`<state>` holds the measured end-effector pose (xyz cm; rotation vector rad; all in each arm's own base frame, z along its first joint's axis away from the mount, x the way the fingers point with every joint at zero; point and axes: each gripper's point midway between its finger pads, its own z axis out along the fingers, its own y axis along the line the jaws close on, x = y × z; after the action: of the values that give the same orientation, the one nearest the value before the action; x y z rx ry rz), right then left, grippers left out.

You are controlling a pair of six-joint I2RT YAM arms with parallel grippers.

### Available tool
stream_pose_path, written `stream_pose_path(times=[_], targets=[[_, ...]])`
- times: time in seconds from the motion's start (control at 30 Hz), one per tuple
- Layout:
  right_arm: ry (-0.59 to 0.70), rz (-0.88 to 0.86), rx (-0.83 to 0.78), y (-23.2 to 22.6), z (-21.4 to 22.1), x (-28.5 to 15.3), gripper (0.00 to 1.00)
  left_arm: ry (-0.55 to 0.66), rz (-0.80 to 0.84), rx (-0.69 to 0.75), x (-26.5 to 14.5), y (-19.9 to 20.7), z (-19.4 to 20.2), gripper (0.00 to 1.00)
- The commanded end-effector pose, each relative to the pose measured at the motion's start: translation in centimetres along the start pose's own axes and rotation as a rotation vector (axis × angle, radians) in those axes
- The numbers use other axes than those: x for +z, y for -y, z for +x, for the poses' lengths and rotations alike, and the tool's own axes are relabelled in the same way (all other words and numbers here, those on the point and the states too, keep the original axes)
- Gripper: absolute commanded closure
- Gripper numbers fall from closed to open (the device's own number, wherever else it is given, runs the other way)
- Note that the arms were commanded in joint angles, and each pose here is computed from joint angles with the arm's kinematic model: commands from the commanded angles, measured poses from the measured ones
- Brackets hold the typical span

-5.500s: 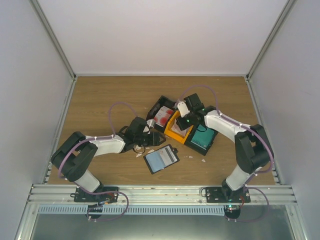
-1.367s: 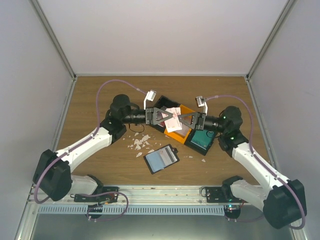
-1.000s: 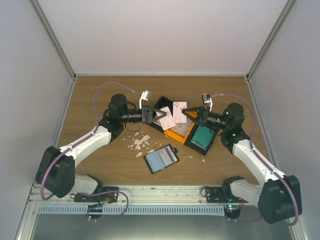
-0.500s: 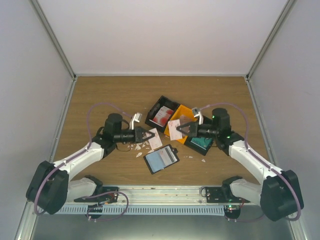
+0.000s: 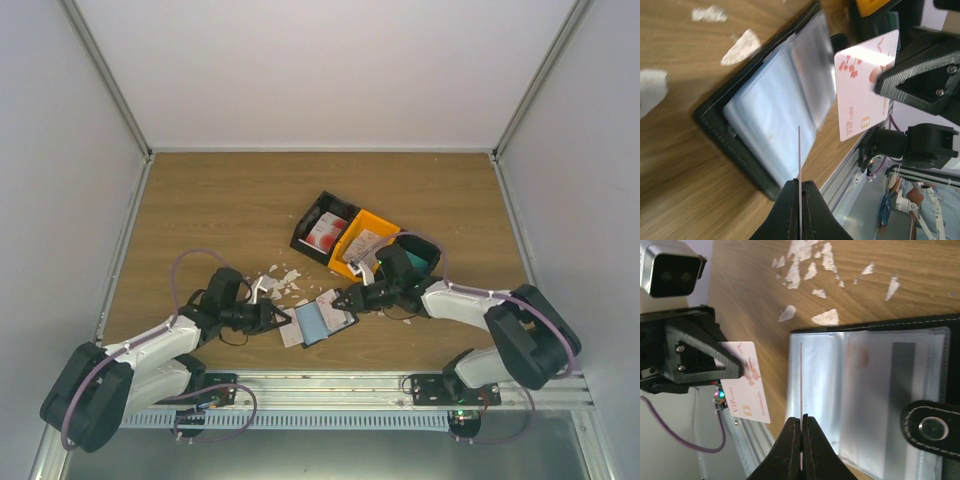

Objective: Put the credit cards into the card holder
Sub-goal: Insert the credit card into the card holder.

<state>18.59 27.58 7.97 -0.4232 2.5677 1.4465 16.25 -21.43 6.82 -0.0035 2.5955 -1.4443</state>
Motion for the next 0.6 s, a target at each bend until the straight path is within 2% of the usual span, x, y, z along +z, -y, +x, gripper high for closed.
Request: stream_pose_path(times=[0.0,0.27,0.57], targets=[[0.022,0.021,-0.029,0.7,-0.7,1.0,0.99,-0.007,-0.003,-0.014,0.3,-0.8,0.8,1.0],[0.032,0.086,-0.034,2.5,-1.3,1.9,1.0,-0.02,-0.019,-0.048,0.9,-2.1,1.4,1.0],[-0.003,0.06,-0.007,2.9,-0.8,2.7,1.0,-0.025,-0.029,-0.064,1.4,-2.6,1.2,1.0]])
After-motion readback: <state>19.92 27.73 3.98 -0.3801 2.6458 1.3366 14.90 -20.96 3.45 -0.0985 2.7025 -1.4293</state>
